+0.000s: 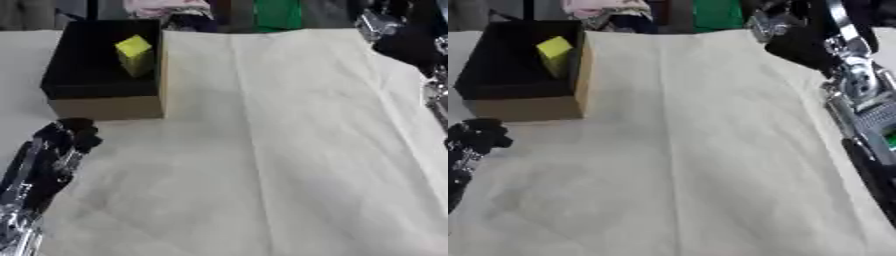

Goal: Pick up objects on the table and place them in the box.

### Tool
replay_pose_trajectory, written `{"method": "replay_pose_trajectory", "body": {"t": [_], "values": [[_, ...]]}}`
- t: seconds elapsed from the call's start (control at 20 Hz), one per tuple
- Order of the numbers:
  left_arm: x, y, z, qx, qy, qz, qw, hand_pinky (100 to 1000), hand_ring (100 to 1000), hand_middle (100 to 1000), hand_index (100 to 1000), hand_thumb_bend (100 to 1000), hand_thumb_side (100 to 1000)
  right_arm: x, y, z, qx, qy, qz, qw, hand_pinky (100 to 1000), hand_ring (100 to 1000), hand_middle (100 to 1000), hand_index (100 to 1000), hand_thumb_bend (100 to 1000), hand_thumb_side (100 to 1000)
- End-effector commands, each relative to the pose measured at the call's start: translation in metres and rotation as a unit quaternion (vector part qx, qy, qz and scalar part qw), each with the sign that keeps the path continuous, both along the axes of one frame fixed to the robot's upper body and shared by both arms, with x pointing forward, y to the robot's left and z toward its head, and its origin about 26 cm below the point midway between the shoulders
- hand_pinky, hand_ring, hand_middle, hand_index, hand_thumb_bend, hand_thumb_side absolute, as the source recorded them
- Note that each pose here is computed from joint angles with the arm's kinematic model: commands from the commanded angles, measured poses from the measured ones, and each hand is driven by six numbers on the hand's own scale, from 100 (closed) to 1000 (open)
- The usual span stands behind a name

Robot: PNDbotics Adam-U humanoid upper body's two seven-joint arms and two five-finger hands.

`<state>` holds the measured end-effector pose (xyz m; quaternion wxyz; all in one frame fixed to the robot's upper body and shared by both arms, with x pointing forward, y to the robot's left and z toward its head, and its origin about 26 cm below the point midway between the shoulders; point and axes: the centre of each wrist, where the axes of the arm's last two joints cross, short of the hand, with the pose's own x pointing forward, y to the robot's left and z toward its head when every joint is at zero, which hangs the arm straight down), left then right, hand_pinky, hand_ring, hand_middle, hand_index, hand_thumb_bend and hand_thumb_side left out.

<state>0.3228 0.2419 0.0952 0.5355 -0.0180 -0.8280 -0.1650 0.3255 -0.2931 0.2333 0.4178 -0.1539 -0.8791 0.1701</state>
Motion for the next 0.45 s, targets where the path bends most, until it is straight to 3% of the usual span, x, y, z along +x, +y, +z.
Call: {"method": "replay_pose_trajectory", "body": {"t": [0.05,0.45], "values": [[-0.001,0.007,0.004,0.005,-0.007,0.012,1.000,680,599,583,708,468,574,-0.005,-0.004,0.001,0.013,-0.012,-0.008,1.000,602,683,680,835,255,356],[-0.002,0.009,-0.002,0.004,0.001,0.020,1.000,679,599,583,708,470,585,-0.002,-0.006,-0.027,0.042,0.019,-0.018,0.999,597,680,676,832,233,388]]}}
